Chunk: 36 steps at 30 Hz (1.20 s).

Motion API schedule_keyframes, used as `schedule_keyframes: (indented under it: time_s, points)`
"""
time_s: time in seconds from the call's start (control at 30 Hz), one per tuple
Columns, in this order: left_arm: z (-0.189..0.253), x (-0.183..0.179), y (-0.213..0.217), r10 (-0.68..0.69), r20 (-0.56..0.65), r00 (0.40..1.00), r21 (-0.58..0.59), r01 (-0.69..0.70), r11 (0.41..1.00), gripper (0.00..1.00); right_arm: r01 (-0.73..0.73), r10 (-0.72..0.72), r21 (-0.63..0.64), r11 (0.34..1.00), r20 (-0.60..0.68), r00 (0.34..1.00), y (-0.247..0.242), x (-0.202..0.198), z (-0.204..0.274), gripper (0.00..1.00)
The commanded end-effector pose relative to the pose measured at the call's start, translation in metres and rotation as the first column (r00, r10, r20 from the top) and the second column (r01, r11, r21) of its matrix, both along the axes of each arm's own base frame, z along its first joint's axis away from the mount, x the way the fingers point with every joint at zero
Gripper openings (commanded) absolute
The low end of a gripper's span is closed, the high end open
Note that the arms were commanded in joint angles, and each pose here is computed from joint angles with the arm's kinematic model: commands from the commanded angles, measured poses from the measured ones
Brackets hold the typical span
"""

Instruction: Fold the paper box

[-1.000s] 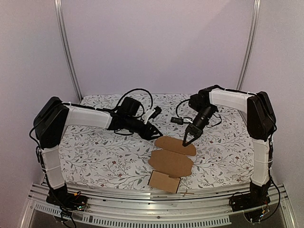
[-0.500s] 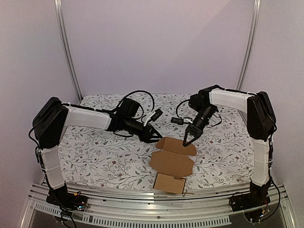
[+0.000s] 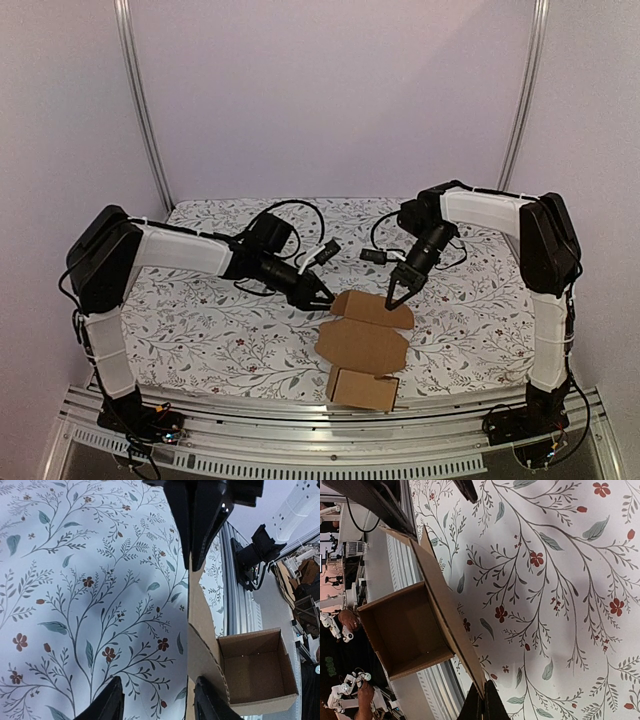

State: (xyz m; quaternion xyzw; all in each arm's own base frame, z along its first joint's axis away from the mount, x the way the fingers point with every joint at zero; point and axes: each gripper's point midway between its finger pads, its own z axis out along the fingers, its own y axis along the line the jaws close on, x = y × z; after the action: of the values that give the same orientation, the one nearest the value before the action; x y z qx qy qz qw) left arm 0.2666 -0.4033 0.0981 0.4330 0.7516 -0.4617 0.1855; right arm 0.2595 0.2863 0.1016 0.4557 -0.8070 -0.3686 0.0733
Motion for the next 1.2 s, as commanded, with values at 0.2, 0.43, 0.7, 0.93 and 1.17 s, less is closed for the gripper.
schedule_keyframes:
  time_s: [0.2, 0.43, 0.7, 0.93, 1.17]
  points:
    - [0.031, -0.016, -0.015, -0.072, -0.015, 0.997, -0.149, 0.069, 0.986, 0.47, 0.016, -0.016, 0.008, 1.000, 0.001, 1.000, 0.002, 0.006, -0.009, 0.00]
    - [0.027, -0.021, -0.036, -0.113, -0.036, 0.993, -0.188, 0.104, 0.977, 0.48, 0.018, -0.018, 0.014, 1.000, -0.003, 1.000, 0.002, 0.005, -0.008, 0.00]
    - [0.019, -0.016, -0.038, -0.086, -0.046, 0.995, -0.138, 0.079, 0.987, 0.50, -0.006, 0.006, 0.027, 1.000, 0.005, 1.000, 0.001, 0.001, -0.006, 0.00]
    - [0.033, 0.023, 0.019, 0.176, 0.127, 0.976, 0.028, -0.181, 0.983, 0.58, -0.018, 0.018, 0.032, 0.999, 0.019, 1.000, 0.000, 0.000, -0.004, 0.00]
    - [-0.007, 0.055, 0.033, 0.295, 0.066, 0.953, 0.131, -0.301, 0.945, 0.49, -0.024, 0.023, 0.047, 0.999, 0.020, 1.000, 0.000, -0.001, -0.001, 0.00]
